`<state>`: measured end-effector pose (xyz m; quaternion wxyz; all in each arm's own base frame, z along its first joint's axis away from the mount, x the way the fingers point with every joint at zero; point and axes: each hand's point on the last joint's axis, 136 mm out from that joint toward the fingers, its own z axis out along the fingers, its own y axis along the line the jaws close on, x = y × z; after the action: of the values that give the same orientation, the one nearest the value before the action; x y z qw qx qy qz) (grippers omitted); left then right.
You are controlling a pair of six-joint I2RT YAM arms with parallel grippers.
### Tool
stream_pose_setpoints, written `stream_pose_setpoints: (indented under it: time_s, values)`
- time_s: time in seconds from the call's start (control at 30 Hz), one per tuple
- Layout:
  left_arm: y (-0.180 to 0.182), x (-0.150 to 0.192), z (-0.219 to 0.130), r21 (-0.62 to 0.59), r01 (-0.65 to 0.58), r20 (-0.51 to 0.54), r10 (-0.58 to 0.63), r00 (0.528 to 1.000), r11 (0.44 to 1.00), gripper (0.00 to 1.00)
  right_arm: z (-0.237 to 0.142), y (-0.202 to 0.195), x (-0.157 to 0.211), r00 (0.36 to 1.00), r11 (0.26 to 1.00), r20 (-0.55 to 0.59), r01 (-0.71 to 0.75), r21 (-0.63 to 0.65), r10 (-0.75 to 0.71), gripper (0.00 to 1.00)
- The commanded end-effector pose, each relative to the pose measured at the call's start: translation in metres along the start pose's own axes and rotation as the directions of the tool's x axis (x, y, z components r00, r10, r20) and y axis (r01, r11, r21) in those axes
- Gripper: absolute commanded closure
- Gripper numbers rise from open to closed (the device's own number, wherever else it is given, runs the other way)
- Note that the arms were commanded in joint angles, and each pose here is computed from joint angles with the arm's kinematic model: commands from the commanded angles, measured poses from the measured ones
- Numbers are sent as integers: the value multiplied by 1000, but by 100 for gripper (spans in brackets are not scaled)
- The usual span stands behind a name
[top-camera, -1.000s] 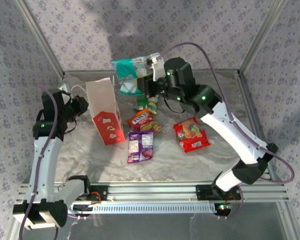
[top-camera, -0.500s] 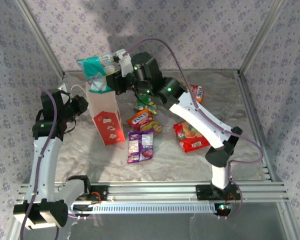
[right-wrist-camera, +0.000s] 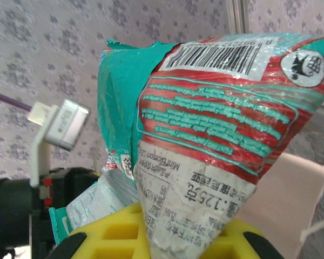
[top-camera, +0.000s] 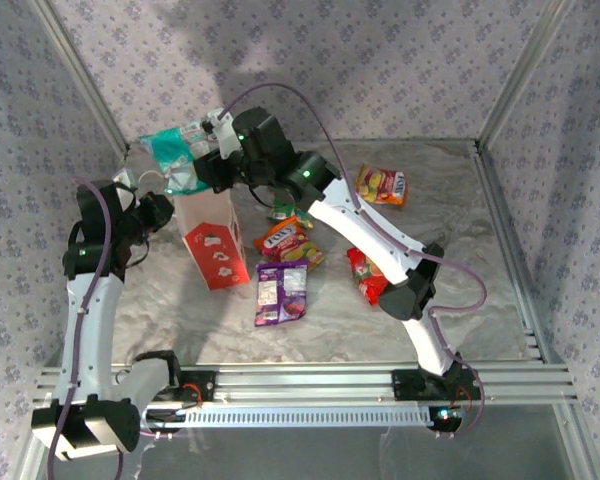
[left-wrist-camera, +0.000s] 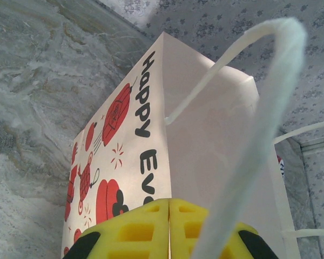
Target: Place the snacks into the paper bag
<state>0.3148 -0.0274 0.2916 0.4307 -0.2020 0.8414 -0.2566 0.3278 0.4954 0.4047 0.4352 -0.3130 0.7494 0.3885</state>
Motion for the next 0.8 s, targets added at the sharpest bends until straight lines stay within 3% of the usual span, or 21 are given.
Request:
stream_pose_setpoints:
  time_s: [0.0, 0.3, 0.77]
  values:
    - [-6, -5, -2, 38, -17, 18, 16, 1000, 999, 93, -7, 5, -8, 998, 998, 16, 53, 20, -54, 86]
    - [-8, -7, -7, 43, -17, 28, 15, 999, 999, 93, 3, -11, 27, 987, 990, -112, 122, 68, -114, 87]
    - [-12, -11, -14, 45, -29, 41, 27, 999, 999, 93, 12, -31, 57, 972, 981, -212, 133, 139, -102, 87]
